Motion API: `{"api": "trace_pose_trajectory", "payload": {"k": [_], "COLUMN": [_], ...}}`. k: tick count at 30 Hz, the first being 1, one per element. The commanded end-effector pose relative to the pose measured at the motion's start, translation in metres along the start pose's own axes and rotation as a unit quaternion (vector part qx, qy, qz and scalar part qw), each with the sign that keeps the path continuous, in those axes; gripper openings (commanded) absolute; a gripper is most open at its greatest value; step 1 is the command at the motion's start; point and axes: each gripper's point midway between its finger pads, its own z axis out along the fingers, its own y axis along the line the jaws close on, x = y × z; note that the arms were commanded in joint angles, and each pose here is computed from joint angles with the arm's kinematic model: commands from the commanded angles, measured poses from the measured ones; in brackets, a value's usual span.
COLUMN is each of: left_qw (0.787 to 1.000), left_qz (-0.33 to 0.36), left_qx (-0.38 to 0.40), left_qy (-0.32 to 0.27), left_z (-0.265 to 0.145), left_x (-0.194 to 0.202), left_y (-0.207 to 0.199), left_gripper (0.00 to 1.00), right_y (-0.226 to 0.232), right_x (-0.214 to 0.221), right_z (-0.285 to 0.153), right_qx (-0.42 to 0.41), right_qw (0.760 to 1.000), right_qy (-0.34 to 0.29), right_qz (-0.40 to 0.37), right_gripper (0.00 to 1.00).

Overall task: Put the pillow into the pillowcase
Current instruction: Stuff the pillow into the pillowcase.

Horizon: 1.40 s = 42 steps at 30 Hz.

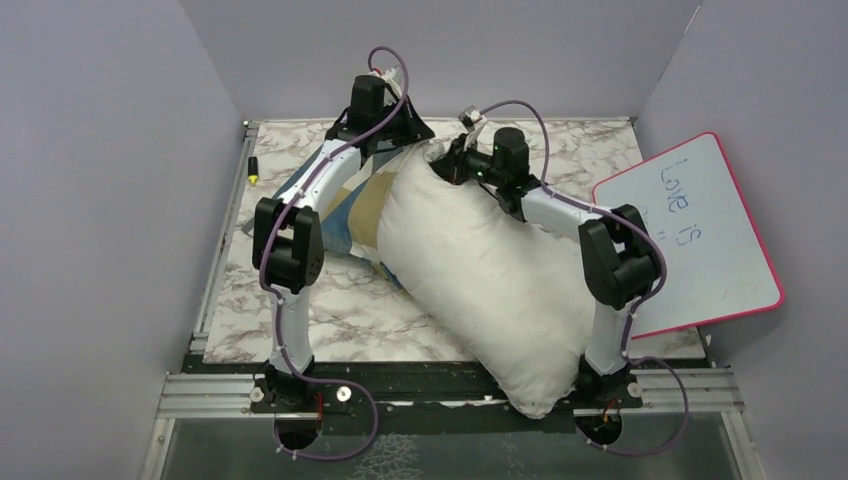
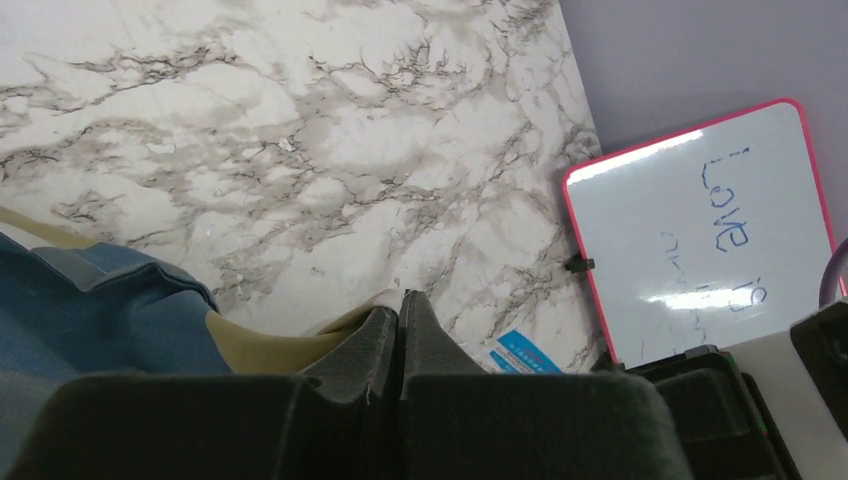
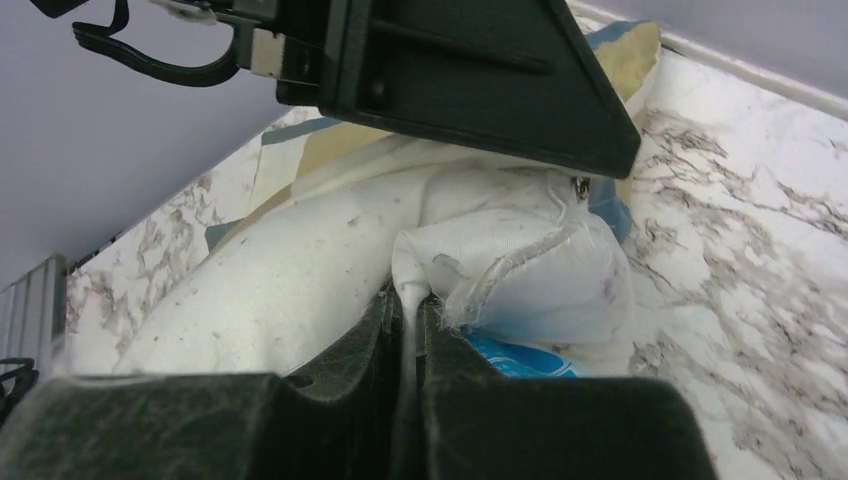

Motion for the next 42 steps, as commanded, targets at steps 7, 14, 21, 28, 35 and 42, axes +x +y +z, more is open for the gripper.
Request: {"api": "trace_pose_trajectory", "payload": {"k": [7,14,21,28,35,42], "left_qw": [0.992,0.991,0.984,0.986,0.986,0.996], "left_qz": [0.047,0.028,-0.035,-0.029,-0.016,0.066], "left_qx": [0.094,0.116,0.158,0.157,0.161,0.056], "left_qy": [-0.064,-0.059,-0.069,-0.052,-0.025,-0.004], "left_z": [0.010,-0.007,-0.034,-0.041,-0.039,-0.033], "left_x": [-0.036,-0.032,-0.050,-0.044,-0.029,-0.021], "left_y": [-0.084,-0.113,-0.143,-0.147,-0.146,-0.099], "left_gripper": [0.00,0.00,0.00,0.00,0.00,0.30], "right_y": [0.061,0.016,-0.015,-0.034,-0.050,-0.047], "right_x": [0.074,0.066,0.091,0.098,0.105,0.107], "right_z": [0.037,0.048,0.039,0.038,0.044,0.044], "right_qx": [-0.139,0.006,0.099,0.152,0.191,0.180], "right_qw": [0.983,0.998,0.990,0.979,0.964,0.963], "right_qy": [0.115,0.057,0.021,0.003,-0.009,-0.018], "right_qz": [-0.021,0.027,0.095,0.134,0.183,0.198], "right_gripper": [0.00,0.00,0.00,0.00,0.00,0.00]}}
